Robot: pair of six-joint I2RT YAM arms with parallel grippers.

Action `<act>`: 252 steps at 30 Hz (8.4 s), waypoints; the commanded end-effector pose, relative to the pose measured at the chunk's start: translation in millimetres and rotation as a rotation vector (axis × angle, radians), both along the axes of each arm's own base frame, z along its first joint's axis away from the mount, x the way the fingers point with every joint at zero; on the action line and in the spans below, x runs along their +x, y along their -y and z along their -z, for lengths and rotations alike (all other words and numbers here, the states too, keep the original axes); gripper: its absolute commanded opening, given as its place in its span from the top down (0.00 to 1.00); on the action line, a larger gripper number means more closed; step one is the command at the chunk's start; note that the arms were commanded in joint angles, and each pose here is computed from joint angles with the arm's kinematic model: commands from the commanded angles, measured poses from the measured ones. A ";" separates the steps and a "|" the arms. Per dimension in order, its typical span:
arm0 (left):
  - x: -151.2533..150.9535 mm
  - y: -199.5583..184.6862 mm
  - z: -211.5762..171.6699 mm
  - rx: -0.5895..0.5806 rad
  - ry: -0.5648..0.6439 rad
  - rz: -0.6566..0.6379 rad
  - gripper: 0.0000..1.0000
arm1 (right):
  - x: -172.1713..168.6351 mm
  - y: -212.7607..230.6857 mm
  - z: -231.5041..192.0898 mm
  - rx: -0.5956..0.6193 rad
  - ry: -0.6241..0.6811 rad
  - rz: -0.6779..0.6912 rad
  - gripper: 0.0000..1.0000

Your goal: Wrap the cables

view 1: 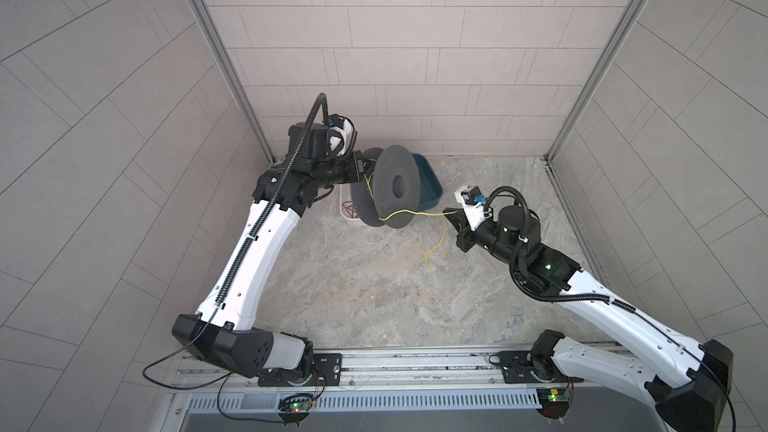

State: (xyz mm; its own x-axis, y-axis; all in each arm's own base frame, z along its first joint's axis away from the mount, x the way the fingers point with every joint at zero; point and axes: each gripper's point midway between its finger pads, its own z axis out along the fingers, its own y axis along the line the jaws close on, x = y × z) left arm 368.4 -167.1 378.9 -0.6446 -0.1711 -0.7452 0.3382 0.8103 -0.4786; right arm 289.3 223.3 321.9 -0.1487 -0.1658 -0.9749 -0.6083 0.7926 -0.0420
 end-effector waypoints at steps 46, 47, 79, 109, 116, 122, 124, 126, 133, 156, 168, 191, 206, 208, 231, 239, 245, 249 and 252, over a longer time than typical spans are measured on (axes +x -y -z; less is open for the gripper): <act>-44.7 32.7 -1.4 -0.062 0.047 0.268 1.00 | 138.6 32.6 21.5 -0.132 -0.405 0.276 1.00; -44.9 33.5 -2.8 -0.066 0.048 0.272 1.00 | 139.5 33.6 26.3 -0.131 -0.418 0.277 1.00; 3.3 7.3 -39.5 -0.326 0.132 -0.009 1.00 | 90.6 -0.1 93.0 0.035 -0.543 0.172 1.00; 24.1 -67.1 -18.1 -0.304 0.204 -0.482 1.00 | 28.9 -80.4 56.2 0.053 -0.439 0.027 1.00; 25.6 -73.5 -6.6 -0.256 0.197 -0.520 1.00 | 14.5 -106.6 43.6 0.012 -0.401 -0.035 1.00; 22.9 -67.5 -4.5 -0.189 0.224 -0.518 1.00 | 5.4 -126.6 30.1 -0.004 -0.374 -0.082 1.00; 22.4 -65.6 -3.2 -0.171 0.227 -0.518 1.00 | 3.6 -133.7 24.2 -0.009 -0.359 -0.097 1.00; 21.4 -63.8 -2.0 -0.153 0.231 -0.520 1.00 | 1.6 -141.0 17.8 -0.016 -0.345 -0.111 1.00; 19.2 -52.1 3.6 -0.097 0.236 -0.498 1.00 | 4.1 -160.8 -8.1 -0.024 -0.291 -0.142 1.00; 11.2 -27.7 3.5 -0.040 0.248 -0.428 1.00 | 15.1 -170.8 -34.3 -0.047 -0.206 -0.152 1.00; 15.4 -16.6 -6.9 -0.055 0.233 -0.366 1.00 | -10.4 -147.6 -9.5 -0.043 -0.226 -0.198 0.97; 20.7 -1.8 -20.9 -0.243 0.190 -0.229 1.00 | -14.3 -90.2 4.8 -0.040 -0.205 -0.107 0.74; 12.6 5.6 -62.4 -0.394 0.137 -0.077 1.00 | -11.7 -11.1 -6.0 0.037 -0.120 0.010 0.39; 11.5 3.4 -68.7 -0.423 0.138 -0.075 1.00 | -6.9 -7.9 0.1 0.076 -0.140 -0.008 0.35; -2.6 -8.5 -123.1 -0.739 0.101 -0.014 1.00 | 53.9 -51.7 18.7 0.230 0.062 -0.159 0.28; -8.3 -11.4 -127.8 -0.773 0.083 -0.006 1.00 | 81.1 -49.3 4.5 0.308 0.101 -0.169 0.29; -10.6 -8.9 -129.5 -0.807 0.062 0.017 1.00 | 100.1 -45.0 -15.0 0.434 0.092 -0.238 0.31; -12.2 -9.3 -130.3 -0.812 0.060 0.020 1.00 | 108.8 -49.3 -23.4 0.482 0.076 -0.300 0.32; -12.8 -9.6 -128.7 -0.811 0.057 0.017 1.00 | 113.2 -53.3 -25.3 0.496 0.067 -0.325 0.32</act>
